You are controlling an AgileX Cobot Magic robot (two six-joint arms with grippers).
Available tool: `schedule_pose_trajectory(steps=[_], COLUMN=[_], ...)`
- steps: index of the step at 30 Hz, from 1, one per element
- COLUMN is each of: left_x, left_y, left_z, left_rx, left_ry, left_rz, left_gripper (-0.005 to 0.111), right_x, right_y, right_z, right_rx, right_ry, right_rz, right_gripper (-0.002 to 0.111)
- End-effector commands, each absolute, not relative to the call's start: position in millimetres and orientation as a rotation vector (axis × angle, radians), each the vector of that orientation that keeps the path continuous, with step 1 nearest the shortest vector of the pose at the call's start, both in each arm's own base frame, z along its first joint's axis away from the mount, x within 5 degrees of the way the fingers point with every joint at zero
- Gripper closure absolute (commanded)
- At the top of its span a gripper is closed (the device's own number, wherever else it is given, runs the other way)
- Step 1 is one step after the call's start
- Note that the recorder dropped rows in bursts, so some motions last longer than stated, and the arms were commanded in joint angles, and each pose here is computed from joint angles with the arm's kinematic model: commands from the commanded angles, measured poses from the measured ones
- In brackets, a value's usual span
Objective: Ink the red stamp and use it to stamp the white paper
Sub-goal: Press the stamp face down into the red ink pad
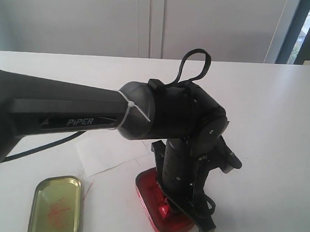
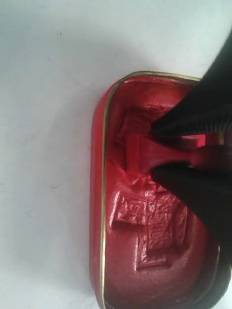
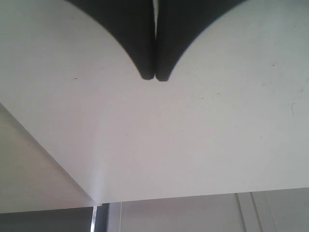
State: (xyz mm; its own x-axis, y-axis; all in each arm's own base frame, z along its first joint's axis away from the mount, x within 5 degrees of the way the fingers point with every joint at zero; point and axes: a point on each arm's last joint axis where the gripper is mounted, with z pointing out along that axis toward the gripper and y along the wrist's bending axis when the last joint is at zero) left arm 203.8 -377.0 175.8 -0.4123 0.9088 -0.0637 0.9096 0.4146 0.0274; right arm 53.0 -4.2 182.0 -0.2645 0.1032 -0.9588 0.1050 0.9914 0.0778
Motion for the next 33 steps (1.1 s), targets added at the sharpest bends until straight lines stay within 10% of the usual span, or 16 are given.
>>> schedule_pose_trajectory(steps=[1,33], left_x=[203,202], left_y=[-378,-379], left_z=[153,142], left_rx=[1.682,1.707], left_ry=[2.630,2.647], left_rz=[-0.002,0.010], left_gripper=[0.107,0.107], right_x=[53,53], right_y=[-4,-4], right_z=[182,182], right_rx=[0.144,0.144], right_ry=[1.828,1.828], right_rz=[-0.010,-0.010], right_gripper=[0.108,0.108])
